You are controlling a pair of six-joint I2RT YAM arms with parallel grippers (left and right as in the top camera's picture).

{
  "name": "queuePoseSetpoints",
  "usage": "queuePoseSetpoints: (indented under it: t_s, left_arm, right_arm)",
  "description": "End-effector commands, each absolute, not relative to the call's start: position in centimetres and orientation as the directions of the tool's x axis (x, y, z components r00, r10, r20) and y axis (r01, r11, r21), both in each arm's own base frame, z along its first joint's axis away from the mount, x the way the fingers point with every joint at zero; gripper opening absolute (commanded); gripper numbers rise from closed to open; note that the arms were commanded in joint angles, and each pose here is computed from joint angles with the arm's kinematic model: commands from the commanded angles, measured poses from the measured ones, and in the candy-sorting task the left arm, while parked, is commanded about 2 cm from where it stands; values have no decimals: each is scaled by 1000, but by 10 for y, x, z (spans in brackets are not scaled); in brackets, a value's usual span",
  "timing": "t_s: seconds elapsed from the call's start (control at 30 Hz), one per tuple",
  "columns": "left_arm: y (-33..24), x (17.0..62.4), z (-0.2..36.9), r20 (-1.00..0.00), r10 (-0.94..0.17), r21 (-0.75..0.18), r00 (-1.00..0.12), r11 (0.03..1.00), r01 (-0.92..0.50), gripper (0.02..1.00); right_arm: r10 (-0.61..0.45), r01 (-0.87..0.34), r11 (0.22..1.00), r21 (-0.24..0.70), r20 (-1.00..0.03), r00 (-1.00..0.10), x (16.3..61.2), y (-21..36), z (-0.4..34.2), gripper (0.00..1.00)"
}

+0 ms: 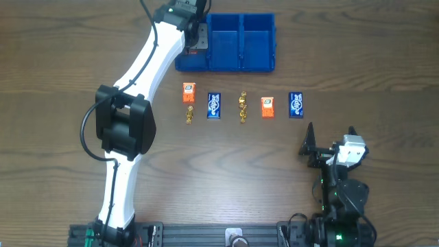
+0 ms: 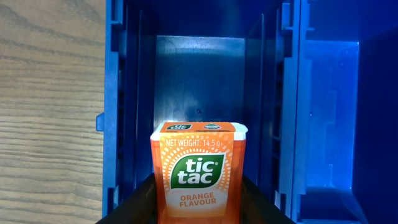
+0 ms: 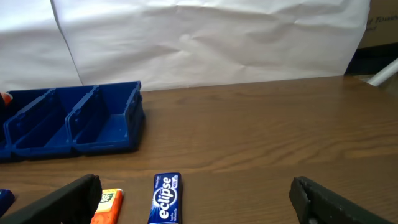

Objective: Sort Candies Into Trays

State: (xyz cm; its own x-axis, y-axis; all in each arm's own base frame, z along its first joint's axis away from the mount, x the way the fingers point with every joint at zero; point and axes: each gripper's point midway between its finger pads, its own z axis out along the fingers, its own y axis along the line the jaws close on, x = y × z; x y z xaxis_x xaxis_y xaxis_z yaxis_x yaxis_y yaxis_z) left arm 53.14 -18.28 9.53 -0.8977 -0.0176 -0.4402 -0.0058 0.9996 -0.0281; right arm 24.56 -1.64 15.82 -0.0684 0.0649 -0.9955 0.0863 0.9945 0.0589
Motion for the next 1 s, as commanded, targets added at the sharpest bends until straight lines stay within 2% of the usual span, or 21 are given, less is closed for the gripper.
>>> queuePoseSetpoints:
  t_s: [0.03, 0.23, 0.27, 0.3, 0.37, 0.57, 0.8, 0.87, 1.0]
  left_arm:
    - [-185, 542, 124, -503, -29, -52, -864, 999, -3, 316]
    - [-185, 543, 124, -506, -30, -54, -862, 999, -4, 404]
    - [-185, 543, 125, -508, -31, -54, -861, 999, -4, 470]
    - [-185, 544, 125, -509, -32, -55, -860, 998, -4, 709]
    - [-185, 544, 125, -511, -41, -60, -859, 998, -11, 985]
    - [-187, 540, 153, -543, -48, -80, -839, 997, -5, 1000]
    - [-184, 486, 201, -537, -87, -117, -839, 993, -28, 1000]
    - [-181, 458, 194, -524, -79, -114, -848, 993, -22, 998]
    - [-178, 426, 150, -495, -52, -95, -868, 995, -5, 1000]
  right_arm:
    - [53, 79, 996, 47, -996, -69, 245, -15, 158, 1000]
    - [53, 79, 996, 47, -996, -69, 245, -15, 158, 1000]
    - [53, 79, 996, 47, -996, -69, 245, -15, 158, 1000]
    - [53, 79, 996, 47, -996, -69, 245, -15, 158, 1000]
    - [53, 79, 996, 47, -996, -69, 245, -15, 158, 1000]
    - [53, 79, 996, 47, -996, -69, 245, -15, 158, 1000]
    - [53, 79, 996, 47, -996, -69, 245, -15, 158, 1000]
    - [53, 79, 996, 47, -996, -69, 245, -15, 158, 998]
    - [53, 79, 996, 47, -996, -69, 245, -15, 158, 1000]
